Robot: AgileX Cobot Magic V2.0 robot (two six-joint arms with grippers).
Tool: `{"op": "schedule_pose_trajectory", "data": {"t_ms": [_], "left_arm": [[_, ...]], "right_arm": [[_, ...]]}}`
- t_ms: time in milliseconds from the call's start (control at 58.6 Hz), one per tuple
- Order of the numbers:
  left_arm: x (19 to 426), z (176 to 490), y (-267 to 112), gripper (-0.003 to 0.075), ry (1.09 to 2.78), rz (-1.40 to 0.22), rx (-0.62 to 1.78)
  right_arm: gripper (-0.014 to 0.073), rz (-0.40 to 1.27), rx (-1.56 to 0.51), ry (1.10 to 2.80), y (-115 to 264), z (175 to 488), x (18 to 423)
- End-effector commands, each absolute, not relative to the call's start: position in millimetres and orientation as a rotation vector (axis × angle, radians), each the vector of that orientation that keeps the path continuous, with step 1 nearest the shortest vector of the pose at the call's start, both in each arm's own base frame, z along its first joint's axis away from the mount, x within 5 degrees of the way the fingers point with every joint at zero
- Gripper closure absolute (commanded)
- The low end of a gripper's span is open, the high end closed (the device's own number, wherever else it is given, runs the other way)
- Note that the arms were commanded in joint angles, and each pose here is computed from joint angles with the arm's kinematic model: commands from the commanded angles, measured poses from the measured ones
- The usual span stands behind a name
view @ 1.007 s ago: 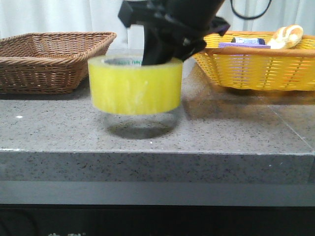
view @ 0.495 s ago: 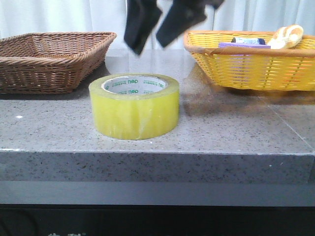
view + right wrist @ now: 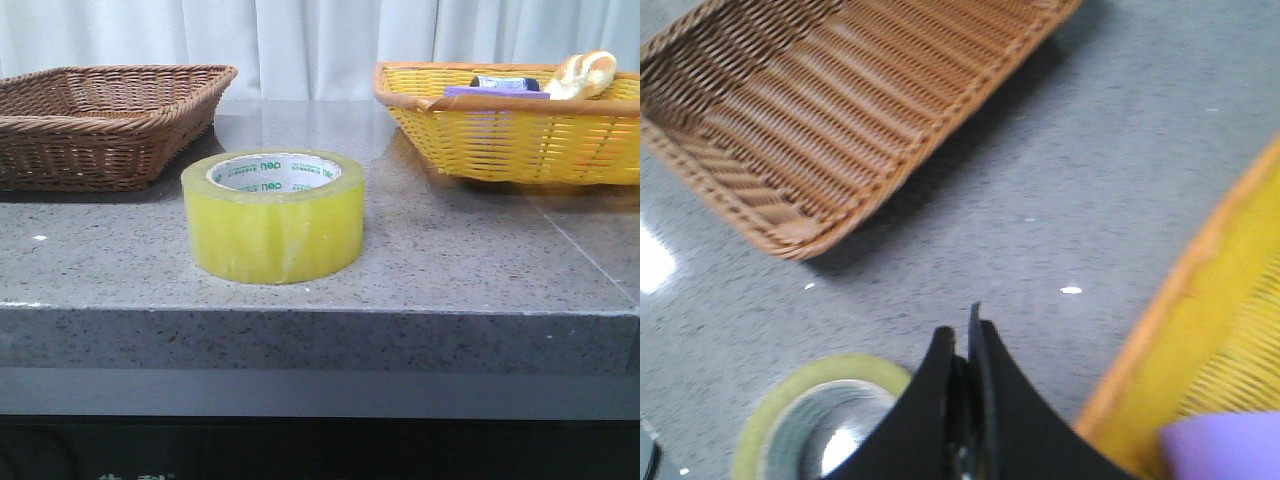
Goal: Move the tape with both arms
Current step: 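Open the right gripper and withdraw it back over the yellow basket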
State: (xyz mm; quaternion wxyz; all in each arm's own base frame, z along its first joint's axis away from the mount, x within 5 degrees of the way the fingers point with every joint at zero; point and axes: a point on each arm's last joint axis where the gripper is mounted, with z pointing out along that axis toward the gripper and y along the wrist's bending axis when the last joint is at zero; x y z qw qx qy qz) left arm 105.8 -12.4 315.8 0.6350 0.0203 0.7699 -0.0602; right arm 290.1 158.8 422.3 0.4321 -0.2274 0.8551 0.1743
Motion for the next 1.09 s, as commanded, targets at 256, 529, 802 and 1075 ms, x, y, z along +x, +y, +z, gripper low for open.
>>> {"op": "schedule_pose_trajectory", "data": {"t_ms": [256, 529, 802, 1075], "left_arm": [[107.5, 334.4, -11.6, 0.0103, 1.651, -0.138, 0.032], [107.6, 333.7, -11.6, 0.0103, 1.654, -0.138, 0.032], [108.0, 330.3, -11.6, 0.0103, 1.664, -0.137, 0.032], [118.1, 336.1, -19.3, 0.0103, 1.878, -0.117, 0.164]], "right_arm": [[0.0663, 0.192, -0.098, 1.879, 24.8, 477.7, 236.9], [0.0664, 0.132, 0.023, 1.688, 6.1, 424.0, 156.1], [0.0664, 0.152, 0.040, 1.620, 6.7, 330.8, 78.6], [0.0664, 0.144, 0.046, 1.483, 5.1, 302.8, 49.5]]}}
